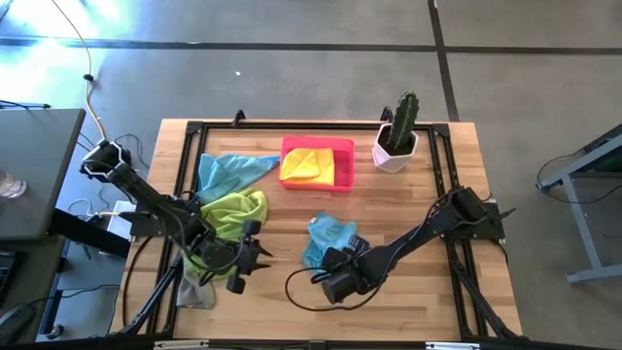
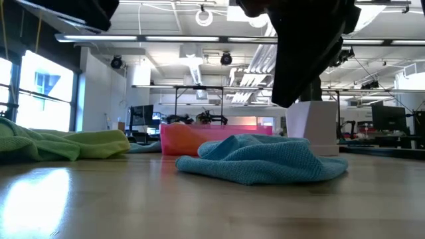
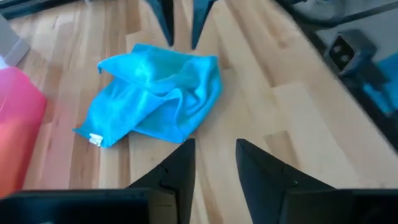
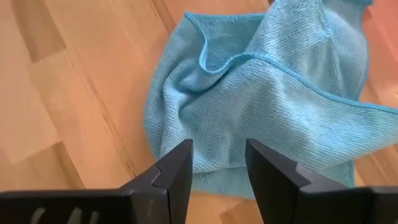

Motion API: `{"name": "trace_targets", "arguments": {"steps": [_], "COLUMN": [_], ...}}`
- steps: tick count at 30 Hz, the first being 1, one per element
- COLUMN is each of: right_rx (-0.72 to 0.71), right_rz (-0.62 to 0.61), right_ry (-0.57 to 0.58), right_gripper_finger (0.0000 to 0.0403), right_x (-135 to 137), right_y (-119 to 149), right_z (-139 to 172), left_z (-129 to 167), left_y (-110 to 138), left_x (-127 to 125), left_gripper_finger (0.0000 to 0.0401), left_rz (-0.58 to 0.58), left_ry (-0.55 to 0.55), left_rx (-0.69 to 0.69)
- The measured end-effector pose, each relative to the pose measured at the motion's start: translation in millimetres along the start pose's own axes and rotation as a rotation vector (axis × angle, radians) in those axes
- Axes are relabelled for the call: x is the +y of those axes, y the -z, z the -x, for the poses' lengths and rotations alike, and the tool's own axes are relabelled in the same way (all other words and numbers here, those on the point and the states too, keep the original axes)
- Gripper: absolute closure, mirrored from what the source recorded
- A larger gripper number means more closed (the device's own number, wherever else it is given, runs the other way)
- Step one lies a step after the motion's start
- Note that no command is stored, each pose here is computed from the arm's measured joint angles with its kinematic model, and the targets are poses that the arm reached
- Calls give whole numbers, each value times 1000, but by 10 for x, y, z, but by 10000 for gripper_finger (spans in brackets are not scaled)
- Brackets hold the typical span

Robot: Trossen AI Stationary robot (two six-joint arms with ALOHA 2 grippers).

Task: Fold microfiber towels
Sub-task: Fold the bottom light blue microfiber cloth on the table

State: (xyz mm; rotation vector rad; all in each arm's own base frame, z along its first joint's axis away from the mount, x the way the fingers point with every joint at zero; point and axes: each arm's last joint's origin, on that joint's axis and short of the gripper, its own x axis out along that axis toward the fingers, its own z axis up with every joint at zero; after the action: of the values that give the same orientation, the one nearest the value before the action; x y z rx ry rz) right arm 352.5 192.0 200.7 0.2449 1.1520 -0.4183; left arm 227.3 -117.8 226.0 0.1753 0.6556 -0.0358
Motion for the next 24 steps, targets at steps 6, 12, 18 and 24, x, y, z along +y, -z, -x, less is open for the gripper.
{"name": "trace_targets", "arguments": {"steps": [6,12,18,24], "right_rx": [59,136,214,227], "right_rz": [-4,-59,-72,-89], "right_ry": [-40,-82,-115,-120], "right_gripper_finger": [263,263,263,263], "right_x": [14,50,143,213], "right_y": [15,80,247,367], "right_z": [17,41,111,164], "left_z": [-289,-708,-1125,-1473], "left_y": [29,41,102,212], "left_x": [17,7,68,188], "left_gripper_finger": [253,240,242,242], "left_rz": [-68,-68,7,70], "left_ry": [-38,-48,-8,-9], "left_rx": [19,-41,-114,-118]}}
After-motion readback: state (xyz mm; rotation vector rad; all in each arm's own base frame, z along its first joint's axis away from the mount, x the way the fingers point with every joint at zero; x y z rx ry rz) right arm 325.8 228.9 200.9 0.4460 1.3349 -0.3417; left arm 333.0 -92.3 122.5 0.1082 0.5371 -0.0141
